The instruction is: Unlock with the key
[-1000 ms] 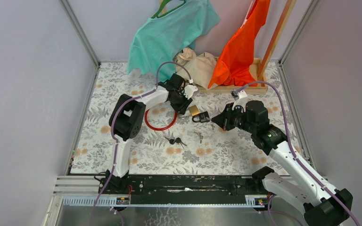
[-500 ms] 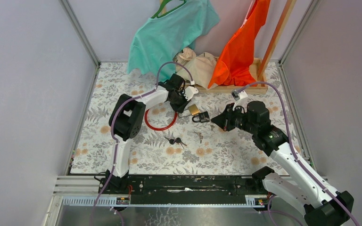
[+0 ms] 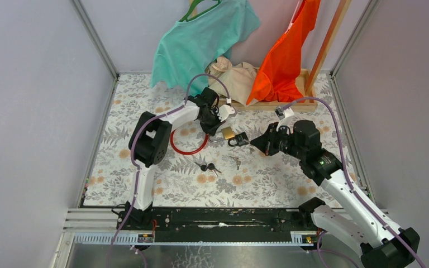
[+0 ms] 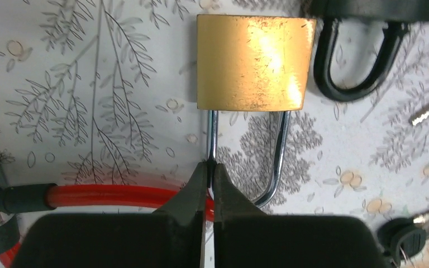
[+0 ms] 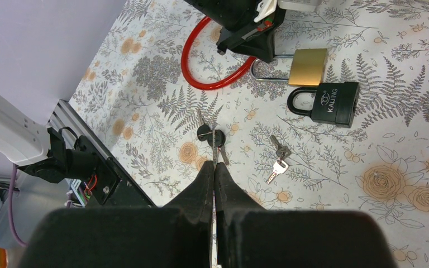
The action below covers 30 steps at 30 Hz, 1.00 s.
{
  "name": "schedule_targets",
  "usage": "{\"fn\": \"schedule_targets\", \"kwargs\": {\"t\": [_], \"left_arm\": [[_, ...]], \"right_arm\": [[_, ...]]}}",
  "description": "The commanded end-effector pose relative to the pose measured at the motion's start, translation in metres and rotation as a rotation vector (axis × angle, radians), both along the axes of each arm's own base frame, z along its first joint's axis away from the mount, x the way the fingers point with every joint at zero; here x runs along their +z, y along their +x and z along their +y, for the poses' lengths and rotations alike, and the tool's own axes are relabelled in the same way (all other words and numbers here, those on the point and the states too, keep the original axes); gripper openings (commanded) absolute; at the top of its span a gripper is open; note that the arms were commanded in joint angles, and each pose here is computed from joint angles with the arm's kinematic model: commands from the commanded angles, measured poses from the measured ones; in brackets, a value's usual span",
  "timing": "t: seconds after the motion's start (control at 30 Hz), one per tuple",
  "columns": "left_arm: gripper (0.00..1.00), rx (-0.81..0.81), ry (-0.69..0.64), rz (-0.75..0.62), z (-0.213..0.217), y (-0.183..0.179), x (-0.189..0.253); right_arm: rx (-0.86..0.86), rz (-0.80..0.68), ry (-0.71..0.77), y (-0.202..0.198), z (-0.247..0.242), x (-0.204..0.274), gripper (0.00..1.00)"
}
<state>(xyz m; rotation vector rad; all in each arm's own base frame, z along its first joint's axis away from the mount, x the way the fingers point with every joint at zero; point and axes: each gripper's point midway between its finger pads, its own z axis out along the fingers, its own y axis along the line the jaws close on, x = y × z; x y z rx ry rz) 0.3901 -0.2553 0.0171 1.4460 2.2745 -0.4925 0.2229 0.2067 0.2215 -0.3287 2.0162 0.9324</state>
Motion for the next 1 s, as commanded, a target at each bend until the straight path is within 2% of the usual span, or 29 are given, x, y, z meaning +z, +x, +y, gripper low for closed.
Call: {"fn": "schedule_targets", "kwargs": {"t": [0.0,0.23,0.43,0.5,0.57,0.63,0.7,0.77,0.97], "left_arm": [[0.00,-0.096,0.055,-0.002,0.013,-0.018,0.028],[0.00,-0.175,0.232,-0.046,0.058,-0.038,0.027],[0.02,-0.185,0.295,-0.077,0.077,-0.044,0.025],[0.19,-0.178,0.314,-0.102,0.082,-0.040,0.022],[0.50,-0.163,0.316,-0.112,0.083,-0.036,0.020],[0.73,-0.151,0.293,-0.112,0.080,-0.032,0.021],[0.89,-0.157,0.259,-0.120,0.075,-0.029,0.027],[0.99,-0.179,0.211,-0.122,0.069,-0.030,0.034],[1.00,-0.205,-0.046,-0.062,0.029,-0.049,0.051]], "right_arm": [[0.018,-0.069,0.054,0.002,0.005,0.032,0.00],[0.028,-0.060,0.057,0.000,0.006,0.028,0.00],[0.032,-0.049,0.060,-0.002,0.006,0.025,0.00],[0.033,-0.051,0.060,-0.002,0.007,0.025,0.00],[0.034,-0.047,0.060,-0.002,0.007,0.024,0.00],[0.036,-0.045,0.059,-0.001,0.008,0.023,0.00],[0.035,-0.046,0.059,-0.001,0.008,0.023,0.00],[0.035,-0.047,0.056,0.000,0.008,0.024,0.00],[0.028,-0.051,0.051,0.003,0.007,0.023,0.00]]}}
